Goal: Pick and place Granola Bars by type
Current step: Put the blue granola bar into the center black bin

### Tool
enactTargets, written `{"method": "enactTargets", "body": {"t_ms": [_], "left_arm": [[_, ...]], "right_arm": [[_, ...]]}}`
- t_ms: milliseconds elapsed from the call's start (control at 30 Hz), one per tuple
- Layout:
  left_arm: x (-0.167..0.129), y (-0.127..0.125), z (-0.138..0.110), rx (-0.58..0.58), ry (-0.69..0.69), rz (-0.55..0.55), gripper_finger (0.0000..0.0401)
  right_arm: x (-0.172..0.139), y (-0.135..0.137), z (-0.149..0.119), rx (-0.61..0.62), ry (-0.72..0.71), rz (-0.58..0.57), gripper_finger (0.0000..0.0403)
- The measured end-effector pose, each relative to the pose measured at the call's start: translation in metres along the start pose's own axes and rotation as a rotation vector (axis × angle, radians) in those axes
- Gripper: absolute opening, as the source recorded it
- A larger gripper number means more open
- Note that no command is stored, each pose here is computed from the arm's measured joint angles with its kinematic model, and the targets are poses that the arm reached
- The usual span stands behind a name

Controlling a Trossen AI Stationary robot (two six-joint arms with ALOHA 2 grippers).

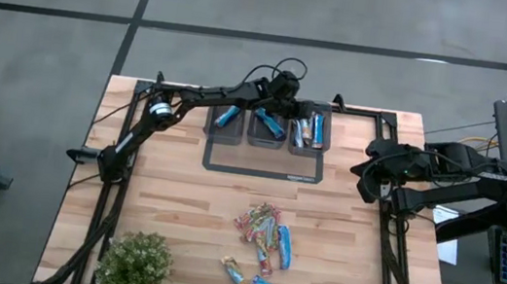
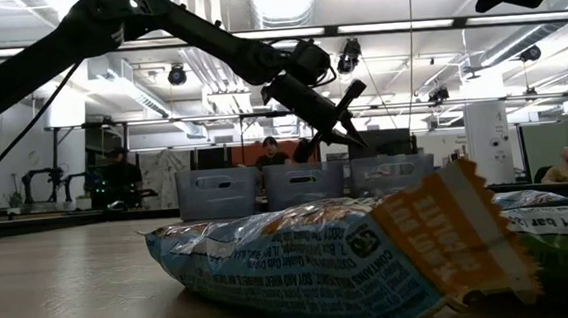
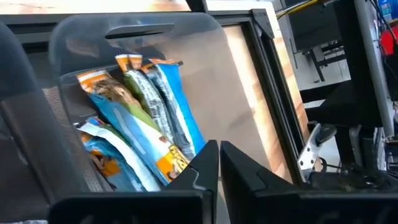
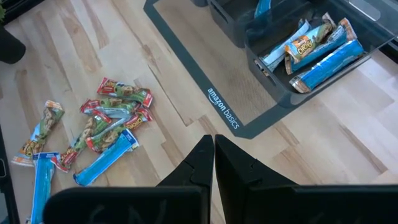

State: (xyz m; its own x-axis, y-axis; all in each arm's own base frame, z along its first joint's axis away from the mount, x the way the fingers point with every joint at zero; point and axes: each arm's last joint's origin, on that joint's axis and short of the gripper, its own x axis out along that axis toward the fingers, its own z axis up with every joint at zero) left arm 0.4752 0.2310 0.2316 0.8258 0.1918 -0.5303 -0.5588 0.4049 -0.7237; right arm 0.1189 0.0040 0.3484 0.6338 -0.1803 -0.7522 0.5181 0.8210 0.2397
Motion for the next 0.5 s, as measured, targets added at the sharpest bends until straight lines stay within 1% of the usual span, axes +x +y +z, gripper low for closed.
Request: {"method": "enactTargets", "body": {"t_ms": [67,233,500], "left_arm": [[-0.005,-0.007,0.000,0.020,0.003,-0.020,0.0001],[-0.027,-0.032,0.000,0.116,0.011,-0.093,0.0000],[-0.059,-0.063,-0.006,0.208,0.015,-0.131,0.0000]], "right_arm": [[0.000,0.000,0.000,0.000,0.000,0.000,0.0008],[0.000,0.000,0.000,0.000,0.000,-0.001,0.0008],[0.001,0.000,0.000,-0.001,-0.003,-0.005,0.0008]]}}
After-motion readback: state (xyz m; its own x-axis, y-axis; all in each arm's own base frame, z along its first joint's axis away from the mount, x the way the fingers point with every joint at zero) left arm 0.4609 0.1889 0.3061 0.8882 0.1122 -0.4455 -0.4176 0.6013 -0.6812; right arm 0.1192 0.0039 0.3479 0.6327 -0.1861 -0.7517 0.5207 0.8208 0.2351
